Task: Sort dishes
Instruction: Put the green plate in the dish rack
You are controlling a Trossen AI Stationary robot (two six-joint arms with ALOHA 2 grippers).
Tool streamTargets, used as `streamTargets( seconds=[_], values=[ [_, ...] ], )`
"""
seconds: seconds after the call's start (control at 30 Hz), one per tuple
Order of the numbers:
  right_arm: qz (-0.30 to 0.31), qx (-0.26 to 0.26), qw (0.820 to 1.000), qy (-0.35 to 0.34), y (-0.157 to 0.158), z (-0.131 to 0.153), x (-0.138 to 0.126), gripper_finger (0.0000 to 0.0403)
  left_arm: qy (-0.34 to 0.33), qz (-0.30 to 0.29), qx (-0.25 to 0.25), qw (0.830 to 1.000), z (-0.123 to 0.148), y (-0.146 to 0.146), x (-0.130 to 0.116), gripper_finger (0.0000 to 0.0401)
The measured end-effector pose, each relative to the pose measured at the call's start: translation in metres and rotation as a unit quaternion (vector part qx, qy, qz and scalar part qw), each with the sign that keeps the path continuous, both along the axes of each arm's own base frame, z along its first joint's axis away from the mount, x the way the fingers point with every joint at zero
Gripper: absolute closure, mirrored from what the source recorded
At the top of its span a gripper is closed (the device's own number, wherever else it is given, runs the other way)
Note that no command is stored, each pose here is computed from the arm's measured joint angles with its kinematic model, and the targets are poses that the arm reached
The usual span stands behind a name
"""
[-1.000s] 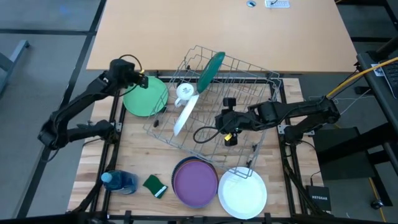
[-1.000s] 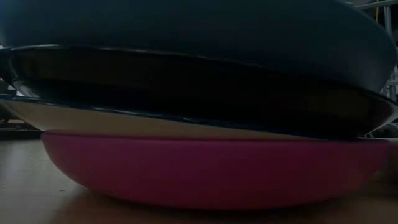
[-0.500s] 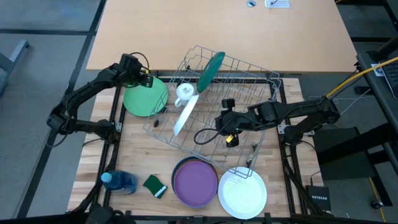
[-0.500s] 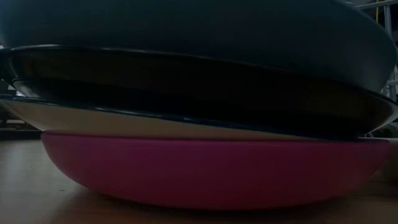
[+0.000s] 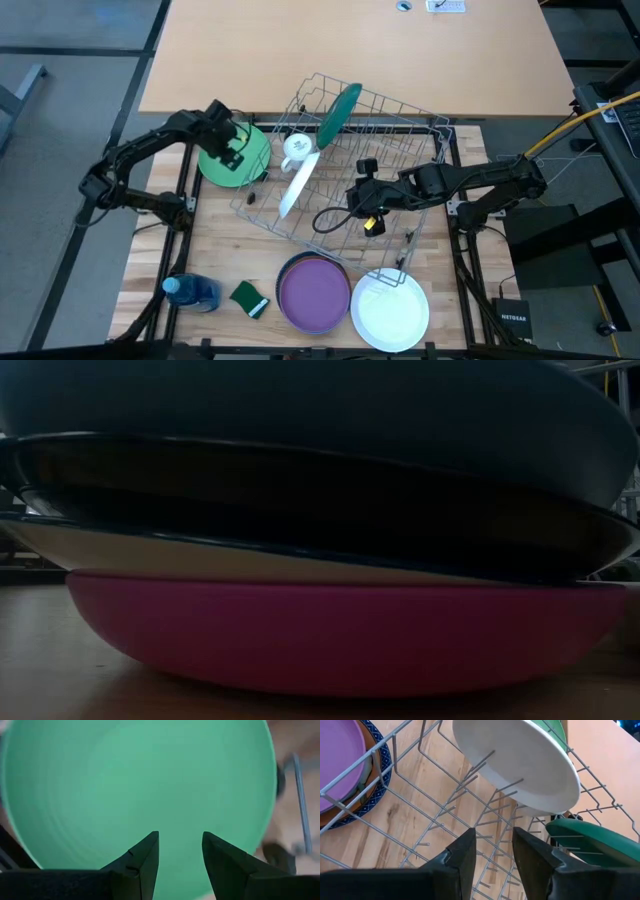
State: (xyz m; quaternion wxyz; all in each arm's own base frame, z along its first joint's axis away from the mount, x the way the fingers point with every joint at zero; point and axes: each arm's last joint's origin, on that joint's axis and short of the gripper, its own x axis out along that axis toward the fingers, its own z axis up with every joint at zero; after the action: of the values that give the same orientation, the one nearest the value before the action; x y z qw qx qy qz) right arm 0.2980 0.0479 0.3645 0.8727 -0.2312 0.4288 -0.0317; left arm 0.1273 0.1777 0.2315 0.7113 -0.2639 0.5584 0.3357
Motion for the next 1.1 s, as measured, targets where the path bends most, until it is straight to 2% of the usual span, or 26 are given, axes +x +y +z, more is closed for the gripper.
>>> streamTargets(
  seconds=[0.17,0.33,0.6,0.8,0.93,1.1],
  values=[
    [0.000,0.000,1.000,0.000,0.000,0.000,0.000,0.0271,0.035,-0.084,-0.030,0.995,-0.002,-0.016,0.007,0.0260],
    [0.000,-0.001,1.000,0.004,0.000,0.000,-0.001,0.0271,0.051,-0.142,-0.042,0.988,-0.002,-0.029,0.015,0.0260],
    [0.000,-0.001,1.000,0.004,0.000,-0.001,-0.001,0.0271,0.059,-0.186,-0.047,0.980,-0.003,-0.044,0.026,0.0260],
    [0.000,-0.001,1.000,0.008,0.000,-0.001,-0.001,0.0271,0.070,-0.207,-0.068,0.973,-0.016,-0.056,0.028,0.0260],
    [0.001,-0.001,1.000,0.011,0.000,-0.001,-0.002,0.0271,0.067,-0.204,-0.076,0.974,-0.022,-0.060,0.028,0.0260],
    [0.001,-0.001,1.000,0.011,0.000,-0.001,-0.002,0.0271,0.048,-0.204,-0.054,0.976,-0.024,-0.057,0.032,0.0260]
  ],
)
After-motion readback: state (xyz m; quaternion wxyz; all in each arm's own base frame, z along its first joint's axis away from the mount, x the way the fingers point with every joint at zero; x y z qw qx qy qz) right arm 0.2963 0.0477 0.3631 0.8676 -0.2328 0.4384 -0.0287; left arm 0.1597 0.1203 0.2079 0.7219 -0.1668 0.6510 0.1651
